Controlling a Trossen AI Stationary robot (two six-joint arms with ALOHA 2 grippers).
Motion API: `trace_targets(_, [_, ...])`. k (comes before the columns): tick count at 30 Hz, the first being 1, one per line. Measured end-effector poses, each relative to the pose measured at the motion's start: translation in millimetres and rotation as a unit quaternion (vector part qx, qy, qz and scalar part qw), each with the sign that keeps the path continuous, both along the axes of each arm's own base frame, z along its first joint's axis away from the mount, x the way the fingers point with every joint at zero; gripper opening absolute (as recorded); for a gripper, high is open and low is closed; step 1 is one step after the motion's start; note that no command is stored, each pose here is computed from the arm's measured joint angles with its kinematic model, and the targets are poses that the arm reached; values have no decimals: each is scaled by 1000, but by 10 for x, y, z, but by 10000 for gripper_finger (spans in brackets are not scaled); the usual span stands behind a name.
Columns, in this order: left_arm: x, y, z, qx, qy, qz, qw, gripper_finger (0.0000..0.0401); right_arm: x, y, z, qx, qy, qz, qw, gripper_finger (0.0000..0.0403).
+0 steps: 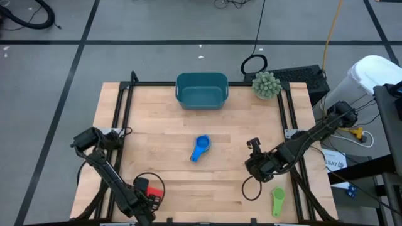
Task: Nest measuring cups in basket
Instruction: Stack the red measuring cup on top of the blue measuring cup
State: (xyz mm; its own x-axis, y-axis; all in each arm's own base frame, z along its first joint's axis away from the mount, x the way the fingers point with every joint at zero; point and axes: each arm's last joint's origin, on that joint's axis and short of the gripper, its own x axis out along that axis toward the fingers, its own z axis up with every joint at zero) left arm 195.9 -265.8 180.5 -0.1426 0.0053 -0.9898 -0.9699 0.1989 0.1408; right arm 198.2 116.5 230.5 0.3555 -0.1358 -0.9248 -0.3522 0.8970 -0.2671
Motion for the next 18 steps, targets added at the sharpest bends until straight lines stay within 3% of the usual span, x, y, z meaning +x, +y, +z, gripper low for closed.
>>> trace_targets(4, [-30, 59, 166, 15, -43, 17, 999, 282, 9, -15, 0, 1, 0, -4, 1000, 0])
trace_targets(8, [-72, 115, 192, 38, -24, 14, 999, 279, 11, -14, -18, 3, -3, -4, 1000, 0])
trace_targets(12, [-122, 223, 203, 79, 15, -41, 996, 284, -2, -21, -128, 3, -4, 2, 1000, 0])
trace_targets(18, [-61, 331, 90, 65, 31, -133, 988, 281, -53, -51, -267, 13, 15, -11, 1000, 0])
